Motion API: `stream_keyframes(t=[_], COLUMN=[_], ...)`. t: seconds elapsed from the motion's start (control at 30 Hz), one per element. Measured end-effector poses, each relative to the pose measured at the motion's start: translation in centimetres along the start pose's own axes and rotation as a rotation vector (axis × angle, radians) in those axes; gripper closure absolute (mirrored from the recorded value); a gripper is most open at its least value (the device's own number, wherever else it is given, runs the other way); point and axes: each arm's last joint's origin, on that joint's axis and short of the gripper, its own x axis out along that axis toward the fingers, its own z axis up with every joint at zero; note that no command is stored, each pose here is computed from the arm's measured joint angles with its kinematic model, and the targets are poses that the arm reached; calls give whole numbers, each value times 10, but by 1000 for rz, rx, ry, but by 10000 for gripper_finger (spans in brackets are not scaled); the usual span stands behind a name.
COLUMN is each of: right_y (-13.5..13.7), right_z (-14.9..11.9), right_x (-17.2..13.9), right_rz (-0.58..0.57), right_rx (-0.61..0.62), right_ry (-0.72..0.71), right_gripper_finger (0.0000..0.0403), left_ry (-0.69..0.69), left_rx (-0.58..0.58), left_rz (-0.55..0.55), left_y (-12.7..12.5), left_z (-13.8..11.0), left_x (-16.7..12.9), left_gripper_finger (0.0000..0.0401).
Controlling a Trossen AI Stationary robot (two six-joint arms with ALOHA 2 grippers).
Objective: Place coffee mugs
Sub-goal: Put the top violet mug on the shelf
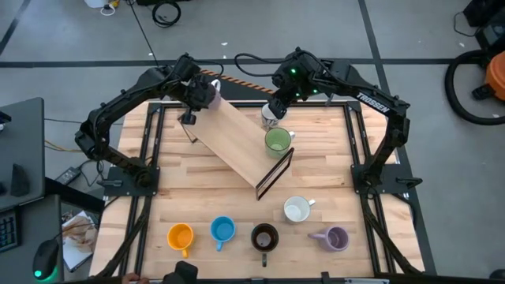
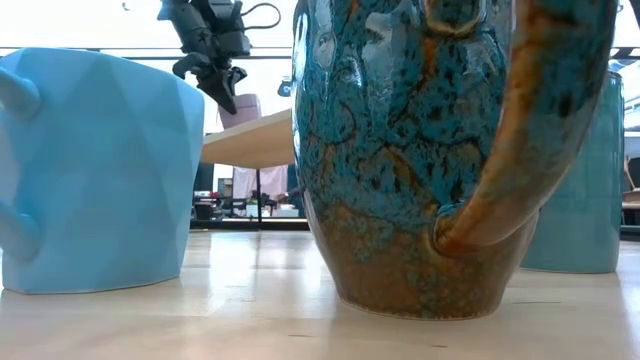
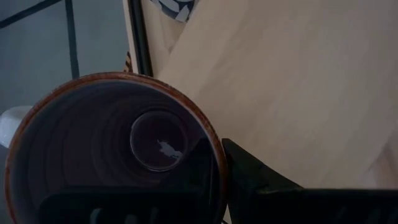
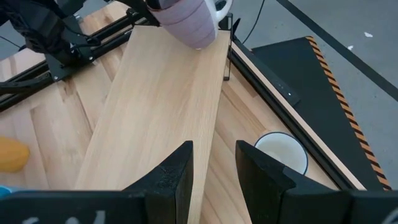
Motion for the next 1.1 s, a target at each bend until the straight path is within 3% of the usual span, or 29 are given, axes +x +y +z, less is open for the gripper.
stream_keyframes(t=[0.73, 1.1], right_y=[1, 1], right_z=[0, 0], right_x=[0, 0], right_rz=[20, 19], right_rx=[-2, -2], right_ry=[4, 4], right_gripper_finger=[276, 276], left_ry=[10, 23], left_rx=[-24, -12], left_rz=[-29, -15], left_y=[3, 3], left_z=[0, 1], left_x=[12, 12], left_gripper_finger=[366, 327])
